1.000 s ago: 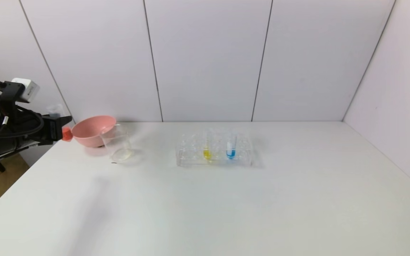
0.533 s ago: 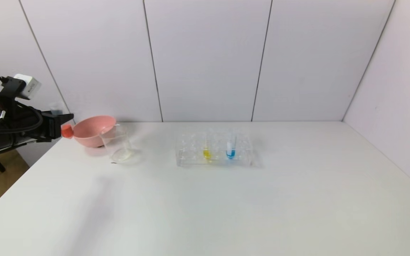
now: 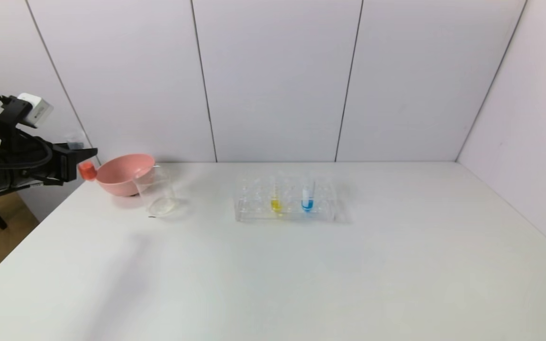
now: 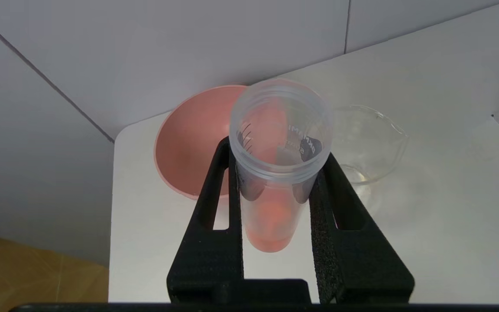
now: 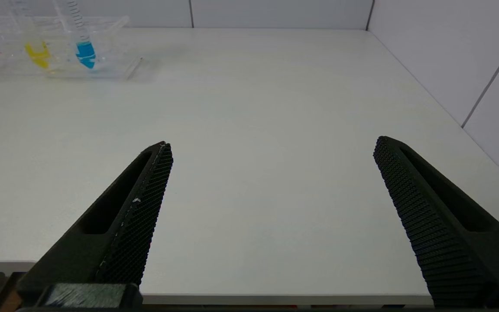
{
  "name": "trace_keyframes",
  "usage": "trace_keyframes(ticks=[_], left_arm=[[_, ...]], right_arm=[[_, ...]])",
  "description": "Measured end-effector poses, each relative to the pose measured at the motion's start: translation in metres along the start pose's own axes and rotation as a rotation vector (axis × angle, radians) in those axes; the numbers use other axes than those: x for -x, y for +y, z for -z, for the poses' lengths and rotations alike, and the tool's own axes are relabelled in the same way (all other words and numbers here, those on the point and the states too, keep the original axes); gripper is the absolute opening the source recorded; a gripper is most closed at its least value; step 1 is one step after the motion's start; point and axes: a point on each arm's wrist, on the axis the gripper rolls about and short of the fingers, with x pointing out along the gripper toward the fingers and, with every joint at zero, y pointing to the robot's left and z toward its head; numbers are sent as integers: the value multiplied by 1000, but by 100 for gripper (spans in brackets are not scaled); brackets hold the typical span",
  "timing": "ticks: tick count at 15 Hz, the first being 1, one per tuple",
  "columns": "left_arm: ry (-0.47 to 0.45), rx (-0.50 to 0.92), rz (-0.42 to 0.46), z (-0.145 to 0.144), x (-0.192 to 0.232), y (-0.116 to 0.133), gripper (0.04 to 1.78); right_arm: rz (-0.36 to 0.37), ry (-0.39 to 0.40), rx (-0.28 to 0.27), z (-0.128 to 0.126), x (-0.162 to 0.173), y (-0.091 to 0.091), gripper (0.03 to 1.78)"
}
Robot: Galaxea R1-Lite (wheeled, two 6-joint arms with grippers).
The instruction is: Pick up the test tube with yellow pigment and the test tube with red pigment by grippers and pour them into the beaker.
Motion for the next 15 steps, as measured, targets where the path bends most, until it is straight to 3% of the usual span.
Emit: trace_keyframes(ticks=[3,9,15], left_arm=[[36,-32,72,-10,0,4,45],[127,-144,104,-15,1,14,45],[167,-261,233,-16,-3,24,45]], right_arm=[[0,0,0,0,0,0,170],[0,0,0,0,0,0,170],[0,0,0,0,0,0,170]])
